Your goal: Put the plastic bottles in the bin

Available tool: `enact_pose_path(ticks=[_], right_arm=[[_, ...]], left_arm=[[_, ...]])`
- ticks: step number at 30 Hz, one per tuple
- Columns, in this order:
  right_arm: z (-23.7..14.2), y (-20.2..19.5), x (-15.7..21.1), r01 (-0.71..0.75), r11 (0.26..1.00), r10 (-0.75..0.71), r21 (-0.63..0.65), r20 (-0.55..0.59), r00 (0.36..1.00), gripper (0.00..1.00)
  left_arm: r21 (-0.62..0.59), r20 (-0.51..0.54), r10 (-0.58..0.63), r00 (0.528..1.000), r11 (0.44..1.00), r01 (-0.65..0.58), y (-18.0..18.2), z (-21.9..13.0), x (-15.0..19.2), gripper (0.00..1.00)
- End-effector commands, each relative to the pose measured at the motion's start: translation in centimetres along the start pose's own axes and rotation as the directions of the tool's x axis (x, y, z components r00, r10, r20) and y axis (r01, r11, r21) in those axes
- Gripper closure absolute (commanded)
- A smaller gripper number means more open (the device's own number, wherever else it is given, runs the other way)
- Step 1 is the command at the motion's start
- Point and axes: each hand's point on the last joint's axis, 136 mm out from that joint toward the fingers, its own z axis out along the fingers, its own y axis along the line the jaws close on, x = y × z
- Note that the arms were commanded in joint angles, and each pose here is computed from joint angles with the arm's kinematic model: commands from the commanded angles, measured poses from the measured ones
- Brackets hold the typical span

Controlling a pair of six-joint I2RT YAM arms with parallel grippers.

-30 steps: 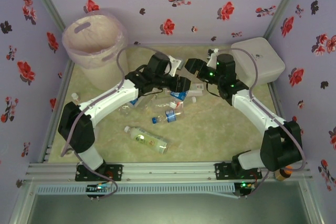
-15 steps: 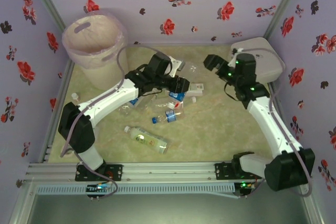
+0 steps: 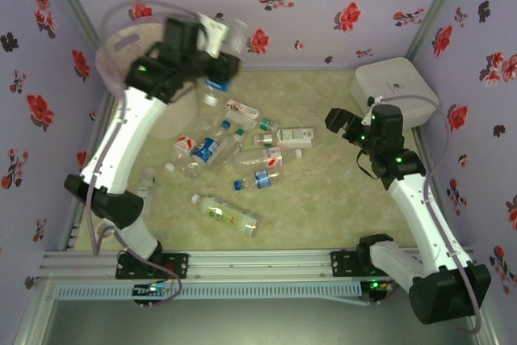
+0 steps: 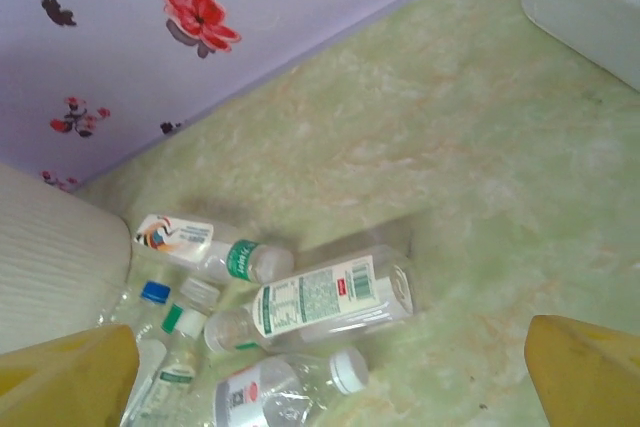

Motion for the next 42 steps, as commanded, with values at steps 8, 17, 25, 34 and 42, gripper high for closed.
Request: enact_pose_path(ticks=[8, 17, 25, 34, 42], right_arm=[[-0.2, 0.3, 1.6, 0.062, 0.998, -0.064, -0.027, -0.088, 0.994, 0.01], [-0.7, 0.5, 1.2, 0.057, 0.998, -0.059, -0.036, -0.058, 0.997, 0.01], [-0.6, -0.1, 1.7, 0.039, 0.999, -0.040, -0.018, -0.066, 0.997, 0.01], [0.2, -0.7, 2.4, 0.024, 1.000, -0.024, 0.000, -0.089, 0.996, 0.01], [1.3, -1.6, 2.8, 0.023, 0.999, -0.020, 0.034, -0.105, 0.994, 0.01]], left_arm=[[-0.423, 0.012, -0.078, 0.997, 0.903, 0.076, 18.7, -2.5, -0.8, 0.94], [-0.459, -0.126, -0.191, 0.973, 0.881, 0.113, 25.3, 1.9, 4.5, 1.00], [-0.393, -0.270, -0.249, 0.930, 0.910, 0.130, 25.9, 6.5, 9.9, 1.00], [-0.361, -0.359, -0.306, 0.882, 0.917, 0.171, 26.1, 10.0, 15.6, 0.97], [-0.373, -0.339, -0.283, 0.897, 0.916, 0.148, 25.9, 8.6, 14.1, 0.02]])
